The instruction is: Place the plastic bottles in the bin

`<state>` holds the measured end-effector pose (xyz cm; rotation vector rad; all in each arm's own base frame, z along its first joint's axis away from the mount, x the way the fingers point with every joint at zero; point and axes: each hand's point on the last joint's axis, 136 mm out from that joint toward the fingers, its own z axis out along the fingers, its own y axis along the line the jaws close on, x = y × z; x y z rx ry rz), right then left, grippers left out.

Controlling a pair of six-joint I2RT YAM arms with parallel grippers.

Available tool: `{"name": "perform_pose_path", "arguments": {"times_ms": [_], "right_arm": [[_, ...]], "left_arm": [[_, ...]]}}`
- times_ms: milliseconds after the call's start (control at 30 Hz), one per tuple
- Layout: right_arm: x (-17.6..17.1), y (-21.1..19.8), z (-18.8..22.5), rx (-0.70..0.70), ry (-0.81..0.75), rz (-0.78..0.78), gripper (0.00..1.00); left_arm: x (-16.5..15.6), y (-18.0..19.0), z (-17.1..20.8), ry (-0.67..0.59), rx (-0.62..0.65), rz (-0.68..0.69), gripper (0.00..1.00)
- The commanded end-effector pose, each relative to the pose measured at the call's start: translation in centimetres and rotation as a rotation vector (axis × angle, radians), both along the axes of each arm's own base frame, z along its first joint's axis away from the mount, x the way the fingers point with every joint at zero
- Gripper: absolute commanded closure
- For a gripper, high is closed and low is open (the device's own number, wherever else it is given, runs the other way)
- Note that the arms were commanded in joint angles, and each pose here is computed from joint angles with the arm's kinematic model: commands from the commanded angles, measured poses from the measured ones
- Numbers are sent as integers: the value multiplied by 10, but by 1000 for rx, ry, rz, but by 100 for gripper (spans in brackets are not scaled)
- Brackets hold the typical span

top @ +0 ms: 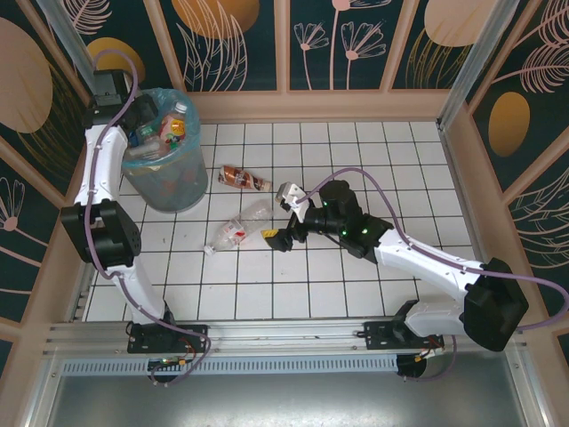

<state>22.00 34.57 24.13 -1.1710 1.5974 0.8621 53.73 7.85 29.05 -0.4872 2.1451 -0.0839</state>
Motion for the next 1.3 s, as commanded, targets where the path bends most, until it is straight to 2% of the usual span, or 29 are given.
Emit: {"name": "perform_pose_path", "arguments": {"times_ms": [0, 167, 400, 433, 500, 600, 733, 900, 1000, 1133, 1267], "right_arm": [[-2, -1, 16, 43, -61, 1, 1], [-1, 0, 16, 44, -64, -1, 1], [-1, 2, 15, 44, -51, 7, 1], [-2, 2, 15, 43, -48, 8, 1], [-2, 2, 14, 40, -44, 10, 1], [-2, 2, 14, 36, -44, 8, 1], [-2, 2, 13, 36, -40, 4, 1], [0, 3, 13, 39, -42, 4, 1], [0, 5, 13, 39, -39, 7, 1], [2, 7, 9, 39, -41, 7, 1], [10, 10, -3, -4, -50, 0, 1]], "left_arm": [[-21, -5, 71, -160, 104, -63, 58], [-55, 5, 104, -214, 303, -68, 58], [-68, 9, 82, -123, 536, -168, 52], [-69, 10, 80, -118, 566, -181, 50], [-69, 7, 81, -131, 587, -205, 39], [-67, -1, 92, -189, 554, -222, 24], [-70, -3, 113, -269, 516, -183, 17], [-79, -5, 127, -316, 501, -171, 18], [-83, -1, 123, -295, 479, -137, 24], [-89, -6, 112, -283, 384, -121, 28], [-110, -25, 131, -358, 264, -139, 34]]}}
